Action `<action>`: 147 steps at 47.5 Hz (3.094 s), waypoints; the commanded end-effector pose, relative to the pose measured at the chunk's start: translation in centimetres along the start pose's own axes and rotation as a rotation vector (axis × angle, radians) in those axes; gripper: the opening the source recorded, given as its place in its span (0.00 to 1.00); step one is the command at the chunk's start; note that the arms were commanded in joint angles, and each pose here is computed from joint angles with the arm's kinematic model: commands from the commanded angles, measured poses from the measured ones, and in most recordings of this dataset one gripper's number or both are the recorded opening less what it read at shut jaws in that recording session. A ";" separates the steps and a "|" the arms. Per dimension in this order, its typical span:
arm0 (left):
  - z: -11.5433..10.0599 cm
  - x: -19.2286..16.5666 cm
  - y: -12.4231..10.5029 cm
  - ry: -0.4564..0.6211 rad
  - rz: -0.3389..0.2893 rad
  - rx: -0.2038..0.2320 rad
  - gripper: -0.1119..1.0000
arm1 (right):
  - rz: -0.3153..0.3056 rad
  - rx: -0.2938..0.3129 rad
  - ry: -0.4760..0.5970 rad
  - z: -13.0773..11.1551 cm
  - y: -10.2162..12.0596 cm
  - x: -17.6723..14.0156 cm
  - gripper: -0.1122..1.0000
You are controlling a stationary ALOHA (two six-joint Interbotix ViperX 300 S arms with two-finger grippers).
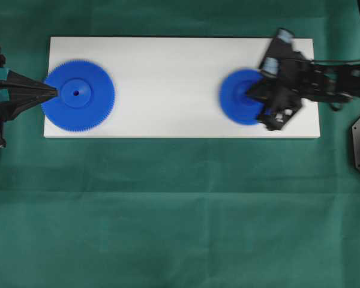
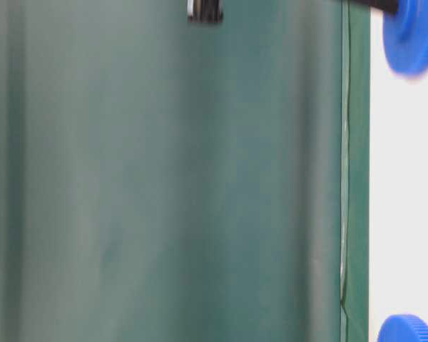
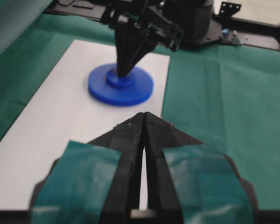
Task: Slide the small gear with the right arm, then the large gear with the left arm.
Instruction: 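Slide the right gear leftward with the right gripper toward the left gear, then hold the right gear pressed against the left gear's teeth, then slide the right gear back rightward to its starting spot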
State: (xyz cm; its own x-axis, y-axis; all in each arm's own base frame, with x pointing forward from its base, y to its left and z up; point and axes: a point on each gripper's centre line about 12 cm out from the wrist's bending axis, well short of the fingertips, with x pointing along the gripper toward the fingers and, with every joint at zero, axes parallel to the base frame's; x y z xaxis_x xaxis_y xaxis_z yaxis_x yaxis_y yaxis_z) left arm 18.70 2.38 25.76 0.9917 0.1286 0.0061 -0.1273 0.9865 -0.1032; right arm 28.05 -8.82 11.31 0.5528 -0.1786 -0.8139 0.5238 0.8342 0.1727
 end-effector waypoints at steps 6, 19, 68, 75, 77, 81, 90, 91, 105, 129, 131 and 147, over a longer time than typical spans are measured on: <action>0.2 0.1 0.0 -0.011 0.001 -0.003 0.10 | 0.028 -0.089 -0.007 3.7 3.0 4.4 0.55; -0.2 -0.2 0.1 -0.006 0.002 -0.003 0.10 | 0.066 -0.221 -0.069 9.4 7.9 9.0 0.55; -0.4 -0.8 0.0 -0.017 -0.002 -0.022 0.10 | 0.081 -0.288 -0.123 13.2 11.1 11.4 0.55; -0.3 -0.8 0.1 -0.019 0.000 -0.023 0.10 | 0.084 -0.289 -0.126 13.2 11.2 11.3 0.55; -0.3 -0.8 0.0 -0.018 -0.002 -0.023 0.10 | 0.085 -0.288 -0.127 13.2 11.2 11.3 0.55; -0.4 -0.8 0.1 -0.018 -0.002 -0.023 0.10 | 0.085 -0.286 -0.133 13.5 11.2 11.3 0.55; -0.4 -0.8 0.1 -0.017 -0.001 -0.023 0.10 | 0.090 -0.272 -0.142 13.7 11.3 11.2 0.55; -0.3 -0.8 0.1 -0.020 0.000 -0.023 0.10 | 0.090 -0.266 -0.144 13.8 11.3 11.2 0.55; -0.4 -0.8 0.1 -0.019 0.000 -0.023 0.10 | 0.083 -0.239 -0.142 13.9 10.7 11.3 0.55; -0.3 -0.8 0.1 -0.023 -0.001 -0.035 0.10 | -0.004 -0.076 -0.006 8.1 4.5 8.7 0.55; -0.2 -0.8 0.1 -0.025 -0.001 -0.034 0.10 | -0.013 -0.050 0.006 7.2 3.8 8.0 0.55; -0.3 -0.7 0.1 -0.017 0.000 -0.034 0.10 | -0.112 0.133 0.147 -0.9 -1.0 3.1 0.55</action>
State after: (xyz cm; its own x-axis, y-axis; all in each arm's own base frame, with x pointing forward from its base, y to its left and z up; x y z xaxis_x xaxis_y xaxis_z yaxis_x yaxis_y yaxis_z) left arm 17.75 2.26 24.89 0.9916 0.1286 0.0107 -0.1259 0.9826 -0.1368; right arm 32.58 -10.37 10.54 0.5188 -0.1982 -0.8316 0.6087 0.7686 0.1965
